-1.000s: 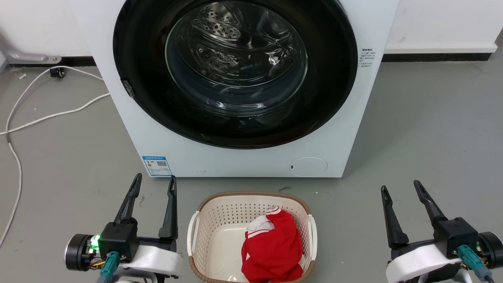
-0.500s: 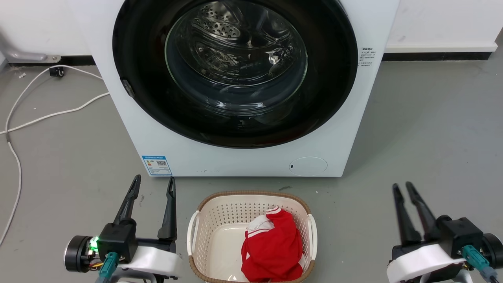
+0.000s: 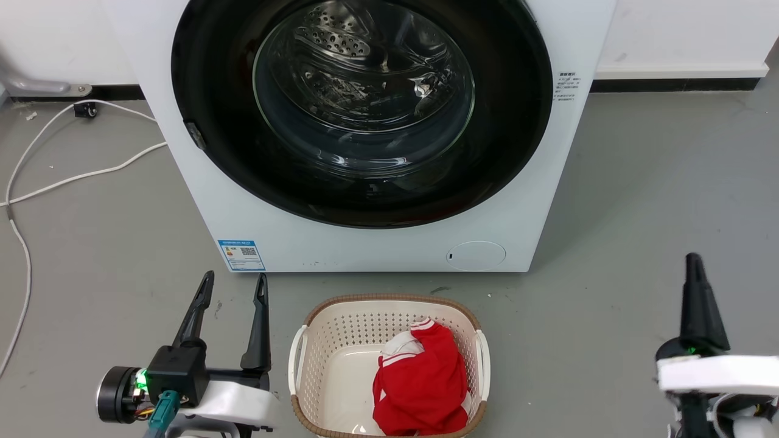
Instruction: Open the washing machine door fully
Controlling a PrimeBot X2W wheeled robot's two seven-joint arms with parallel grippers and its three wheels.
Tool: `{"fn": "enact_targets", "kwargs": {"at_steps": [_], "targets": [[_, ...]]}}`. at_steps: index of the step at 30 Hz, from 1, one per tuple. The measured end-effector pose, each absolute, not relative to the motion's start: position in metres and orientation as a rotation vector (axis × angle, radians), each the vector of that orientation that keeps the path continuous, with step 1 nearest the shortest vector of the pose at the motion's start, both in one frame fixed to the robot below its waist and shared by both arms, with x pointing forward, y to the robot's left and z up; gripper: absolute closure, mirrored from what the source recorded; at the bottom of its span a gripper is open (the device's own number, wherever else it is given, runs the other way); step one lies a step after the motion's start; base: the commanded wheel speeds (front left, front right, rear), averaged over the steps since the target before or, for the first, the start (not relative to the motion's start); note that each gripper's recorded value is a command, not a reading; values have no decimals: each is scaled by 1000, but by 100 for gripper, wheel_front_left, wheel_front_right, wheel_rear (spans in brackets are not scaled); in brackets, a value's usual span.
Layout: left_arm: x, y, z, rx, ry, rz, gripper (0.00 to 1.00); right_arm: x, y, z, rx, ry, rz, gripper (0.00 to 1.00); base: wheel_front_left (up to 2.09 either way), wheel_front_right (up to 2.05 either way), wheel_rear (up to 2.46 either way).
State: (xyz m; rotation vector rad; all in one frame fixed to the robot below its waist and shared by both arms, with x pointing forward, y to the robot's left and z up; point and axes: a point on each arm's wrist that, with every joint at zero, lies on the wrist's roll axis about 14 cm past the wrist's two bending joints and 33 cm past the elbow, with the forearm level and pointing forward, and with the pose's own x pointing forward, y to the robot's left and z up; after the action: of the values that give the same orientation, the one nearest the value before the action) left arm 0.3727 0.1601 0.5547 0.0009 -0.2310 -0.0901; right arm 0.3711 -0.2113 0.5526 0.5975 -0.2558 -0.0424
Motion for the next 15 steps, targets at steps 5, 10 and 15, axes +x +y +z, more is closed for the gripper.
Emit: {"fn": "enact_targets", "kwargs": {"at_steps": [5, 10, 15], "targets": [[374, 160, 553, -1, -228, -89, 0, 380, -239, 561, 985, -339, -120, 100, 0, 0, 0], [378, 160, 551, -3, -221, -88, 0, 397, -259, 579, 1259, -399, -115, 100, 0, 0, 0], [385, 160, 549, -5, -217, -89, 0, 422, -280, 595, 1355, -413, -89, 100, 0, 0, 0]]}}
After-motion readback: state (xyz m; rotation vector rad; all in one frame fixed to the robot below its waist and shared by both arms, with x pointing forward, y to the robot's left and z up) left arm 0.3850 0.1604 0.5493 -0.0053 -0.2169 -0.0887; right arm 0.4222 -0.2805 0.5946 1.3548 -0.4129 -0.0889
